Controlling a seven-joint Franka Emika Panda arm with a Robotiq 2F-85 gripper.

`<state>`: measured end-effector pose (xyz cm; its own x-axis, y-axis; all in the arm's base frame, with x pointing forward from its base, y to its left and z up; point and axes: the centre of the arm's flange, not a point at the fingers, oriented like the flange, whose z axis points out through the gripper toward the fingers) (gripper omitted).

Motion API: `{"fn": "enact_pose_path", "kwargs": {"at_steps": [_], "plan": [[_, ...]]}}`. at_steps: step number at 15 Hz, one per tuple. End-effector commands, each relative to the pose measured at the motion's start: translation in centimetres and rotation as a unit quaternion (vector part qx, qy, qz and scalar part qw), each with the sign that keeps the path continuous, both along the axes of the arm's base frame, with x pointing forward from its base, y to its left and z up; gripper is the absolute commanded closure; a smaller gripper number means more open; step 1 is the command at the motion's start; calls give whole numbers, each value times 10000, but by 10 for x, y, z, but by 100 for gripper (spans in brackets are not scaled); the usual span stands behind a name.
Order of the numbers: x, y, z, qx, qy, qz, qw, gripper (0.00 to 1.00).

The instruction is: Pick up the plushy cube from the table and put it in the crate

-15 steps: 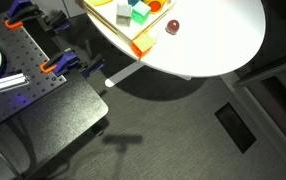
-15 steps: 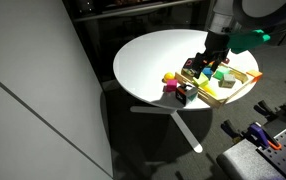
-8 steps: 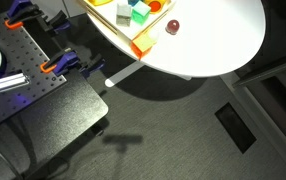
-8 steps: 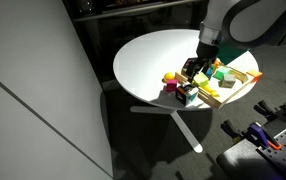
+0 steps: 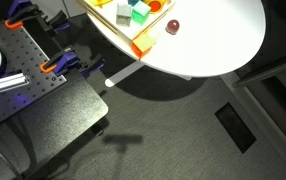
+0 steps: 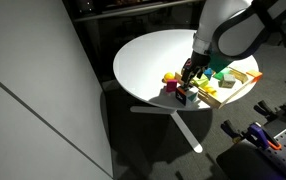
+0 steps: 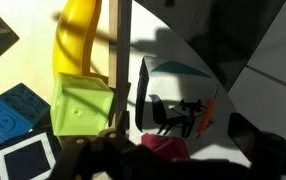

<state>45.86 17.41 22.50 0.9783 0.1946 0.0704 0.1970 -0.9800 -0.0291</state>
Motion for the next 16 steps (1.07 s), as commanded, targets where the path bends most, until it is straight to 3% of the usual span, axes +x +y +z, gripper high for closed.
{"fn": "enact_pose_path", "kwargs": {"at_steps": [1, 16], "plan": [[12, 9, -14, 42, -48, 32, 10000, 0], [15, 23, -47, -144, 118, 107, 9998, 0]]}}
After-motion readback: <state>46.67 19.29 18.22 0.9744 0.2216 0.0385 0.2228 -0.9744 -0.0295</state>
